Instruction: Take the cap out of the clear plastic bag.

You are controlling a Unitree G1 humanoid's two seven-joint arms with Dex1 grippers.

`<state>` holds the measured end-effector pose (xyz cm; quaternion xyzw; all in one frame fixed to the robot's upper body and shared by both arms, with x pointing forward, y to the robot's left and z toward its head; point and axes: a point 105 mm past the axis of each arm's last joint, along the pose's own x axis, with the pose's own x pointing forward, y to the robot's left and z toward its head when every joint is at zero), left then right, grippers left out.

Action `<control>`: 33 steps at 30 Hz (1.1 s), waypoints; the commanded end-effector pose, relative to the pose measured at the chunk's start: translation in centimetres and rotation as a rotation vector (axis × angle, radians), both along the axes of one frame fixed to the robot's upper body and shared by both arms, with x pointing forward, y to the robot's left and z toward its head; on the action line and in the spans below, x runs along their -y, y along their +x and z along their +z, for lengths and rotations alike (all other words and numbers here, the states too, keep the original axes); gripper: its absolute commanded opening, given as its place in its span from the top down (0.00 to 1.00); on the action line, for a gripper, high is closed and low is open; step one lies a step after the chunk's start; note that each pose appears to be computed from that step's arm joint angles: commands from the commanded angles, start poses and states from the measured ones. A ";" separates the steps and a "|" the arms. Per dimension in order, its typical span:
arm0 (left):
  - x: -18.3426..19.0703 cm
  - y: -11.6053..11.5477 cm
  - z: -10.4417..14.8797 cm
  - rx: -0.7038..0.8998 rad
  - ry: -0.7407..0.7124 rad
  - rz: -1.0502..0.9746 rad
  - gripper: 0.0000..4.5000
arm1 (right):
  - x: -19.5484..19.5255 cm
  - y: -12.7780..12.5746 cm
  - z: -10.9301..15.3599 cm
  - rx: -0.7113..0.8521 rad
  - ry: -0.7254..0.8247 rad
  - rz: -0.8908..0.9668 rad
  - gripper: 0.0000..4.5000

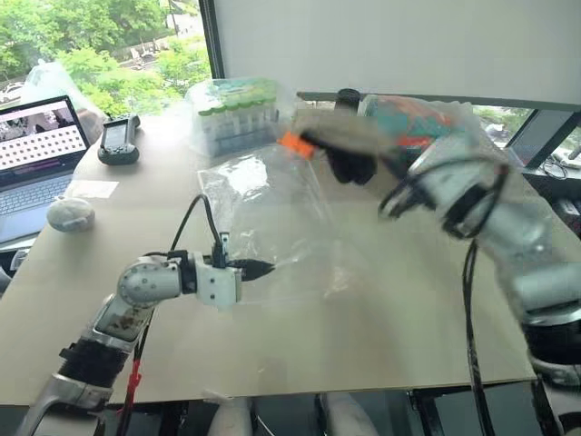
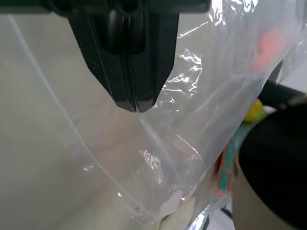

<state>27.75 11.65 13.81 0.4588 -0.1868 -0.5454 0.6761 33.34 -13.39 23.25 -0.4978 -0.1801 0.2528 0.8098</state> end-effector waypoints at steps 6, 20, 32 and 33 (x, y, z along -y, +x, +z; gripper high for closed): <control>-2.4 -0.1 -2.0 0.037 0.081 -0.021 1.00 | -0.4 -3.2 -11.1 -0.012 -0.440 0.133 1.00; -2.3 0.1 -2.2 -0.005 0.015 0.011 0.43 | -1.1 -2.9 -12.3 -0.213 -0.263 0.079 0.30; -2.8 -1.9 -3.1 -0.082 0.059 -0.016 0.00 | 0.2 -3.6 -11.0 -0.359 -0.234 0.130 0.00; -3.0 -2.2 -2.9 -0.091 0.058 -0.013 0.00 | 0.4 -4.1 -10.9 -0.402 -0.215 0.147 0.00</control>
